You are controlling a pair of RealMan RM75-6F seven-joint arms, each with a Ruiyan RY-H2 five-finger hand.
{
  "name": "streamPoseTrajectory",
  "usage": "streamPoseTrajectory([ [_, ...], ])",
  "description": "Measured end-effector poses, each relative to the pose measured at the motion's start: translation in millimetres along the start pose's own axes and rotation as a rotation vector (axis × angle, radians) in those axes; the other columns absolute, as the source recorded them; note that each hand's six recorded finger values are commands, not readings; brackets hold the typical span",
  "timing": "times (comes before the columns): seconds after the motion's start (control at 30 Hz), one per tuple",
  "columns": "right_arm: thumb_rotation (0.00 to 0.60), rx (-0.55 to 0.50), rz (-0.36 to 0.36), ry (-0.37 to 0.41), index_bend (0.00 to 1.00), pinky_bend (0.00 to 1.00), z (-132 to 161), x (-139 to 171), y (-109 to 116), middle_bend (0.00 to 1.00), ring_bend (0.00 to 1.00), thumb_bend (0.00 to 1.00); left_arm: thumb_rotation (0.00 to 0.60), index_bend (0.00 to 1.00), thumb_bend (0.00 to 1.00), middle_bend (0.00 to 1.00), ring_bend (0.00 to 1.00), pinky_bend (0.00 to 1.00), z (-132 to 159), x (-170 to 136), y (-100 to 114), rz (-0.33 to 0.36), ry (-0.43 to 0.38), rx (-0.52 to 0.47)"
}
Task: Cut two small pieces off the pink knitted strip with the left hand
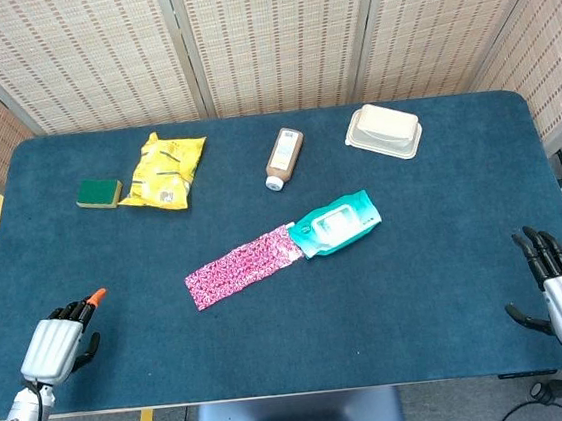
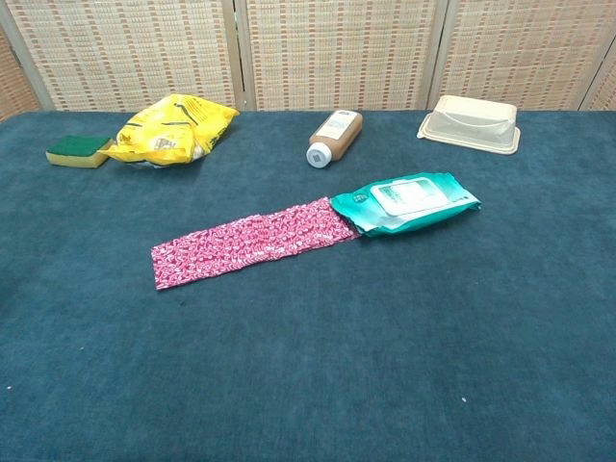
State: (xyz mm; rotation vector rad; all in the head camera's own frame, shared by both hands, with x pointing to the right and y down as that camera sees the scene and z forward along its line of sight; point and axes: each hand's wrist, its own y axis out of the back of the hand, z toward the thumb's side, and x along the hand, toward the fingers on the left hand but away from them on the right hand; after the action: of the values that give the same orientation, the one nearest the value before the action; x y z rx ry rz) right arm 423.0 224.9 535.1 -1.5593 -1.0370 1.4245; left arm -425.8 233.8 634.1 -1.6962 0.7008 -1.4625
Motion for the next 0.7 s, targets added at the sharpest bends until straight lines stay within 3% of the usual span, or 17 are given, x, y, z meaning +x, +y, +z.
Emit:
streamPoseTrajectory([
  [0.23,0.6,-0.002,0.003,0.003,0.0,0.23,0.4,0.6,-0.3,0.0,0.0,0.05,0.6,0.05,0.49,0.25,0.29,0.39,1.5,-0.6,-1.7,-0.007,-0.004,0.01],
  [0.33,0.6,-0.006,0.0,0.006,0.0,0.23,1.2,0.6,0.4,0.0,0.0,0.05,0.6,0.0,0.54,0.35,0.38,0.44,3.2,-0.5,-3.9,-0.017,-0.005,0.025],
  [0.5,0.6,-0.007,0.004,-0.008,0.0,0.23,-1.2,-1.7,-0.1,0.0,0.0,0.05,0.6,0.0,0.74,0.61,0.65,0.63,14.0,2.9,-11.2,-0.056,-0.03,0.049],
  [0.7,0.6,-0.012,0.005,-0.016,0.0,0.23,-1.9,-2.7,1.9,0.0,0.0,0.05,0.6,0.0,0.83,0.66,0.71,0.65,37.5,13.6,-17.4,-0.076,-0.095,0.07],
])
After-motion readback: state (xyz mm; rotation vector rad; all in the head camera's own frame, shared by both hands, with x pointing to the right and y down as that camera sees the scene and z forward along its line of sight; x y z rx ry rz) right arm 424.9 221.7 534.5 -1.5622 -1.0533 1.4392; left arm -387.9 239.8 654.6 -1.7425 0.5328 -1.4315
